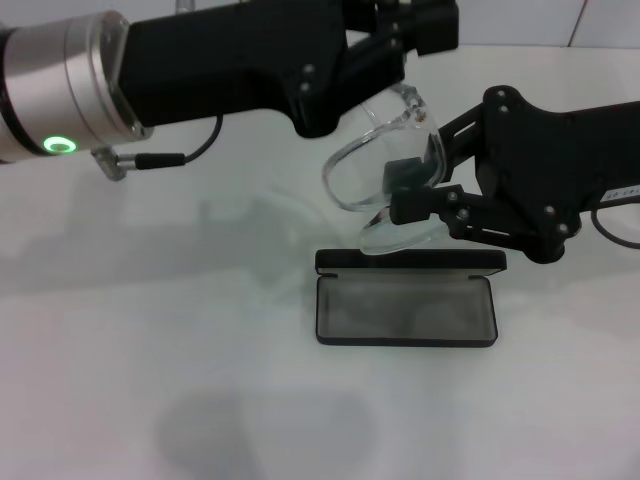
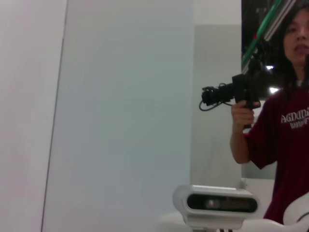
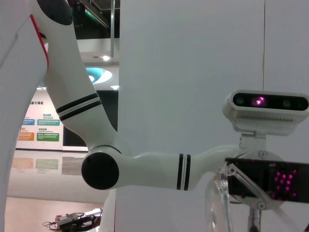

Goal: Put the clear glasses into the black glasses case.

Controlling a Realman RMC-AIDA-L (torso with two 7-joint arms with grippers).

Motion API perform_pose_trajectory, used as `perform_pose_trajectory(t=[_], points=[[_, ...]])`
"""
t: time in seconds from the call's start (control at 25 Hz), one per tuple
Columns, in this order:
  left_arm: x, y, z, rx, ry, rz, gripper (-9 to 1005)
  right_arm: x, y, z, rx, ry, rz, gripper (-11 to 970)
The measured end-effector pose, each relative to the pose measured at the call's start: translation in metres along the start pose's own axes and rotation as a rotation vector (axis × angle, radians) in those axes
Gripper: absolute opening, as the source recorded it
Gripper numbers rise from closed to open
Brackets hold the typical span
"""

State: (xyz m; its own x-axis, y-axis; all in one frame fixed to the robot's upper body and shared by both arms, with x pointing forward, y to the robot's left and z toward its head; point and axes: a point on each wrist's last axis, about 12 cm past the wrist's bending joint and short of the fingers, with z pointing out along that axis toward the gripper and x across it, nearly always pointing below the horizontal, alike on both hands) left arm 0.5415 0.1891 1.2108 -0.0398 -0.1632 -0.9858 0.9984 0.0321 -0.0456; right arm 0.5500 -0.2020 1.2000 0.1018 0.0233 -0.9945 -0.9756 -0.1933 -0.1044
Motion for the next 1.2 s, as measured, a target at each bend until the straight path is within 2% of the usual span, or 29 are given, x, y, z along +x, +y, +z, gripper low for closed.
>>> perform_pose_trajectory(t=[0.24, 0.8, 1.04, 1.2], points=[[0.0, -0.003, 0.002, 0.051, 0.025, 0.005, 61, 0.0, 0.0, 0.0, 0.0, -0.001, -0.006, 115], [0.0, -0.005, 0.001, 0.059, 0.021, 0.016, 60, 0.002, 0.002, -0.001, 0.004, -0.008, -0.008, 116], [-0.01, 0.002, -0.017, -0.033, -0.047, 0.07, 60, 0.003, 0.005, -0.004, 0.015, -0.018, -0.015, 115], [-0.015, 0.01, -0.045, -0.174, -0.149, 0.102, 60, 0.003, 0.013, -0.008, 0.004, -0.057, -0.047, 115]])
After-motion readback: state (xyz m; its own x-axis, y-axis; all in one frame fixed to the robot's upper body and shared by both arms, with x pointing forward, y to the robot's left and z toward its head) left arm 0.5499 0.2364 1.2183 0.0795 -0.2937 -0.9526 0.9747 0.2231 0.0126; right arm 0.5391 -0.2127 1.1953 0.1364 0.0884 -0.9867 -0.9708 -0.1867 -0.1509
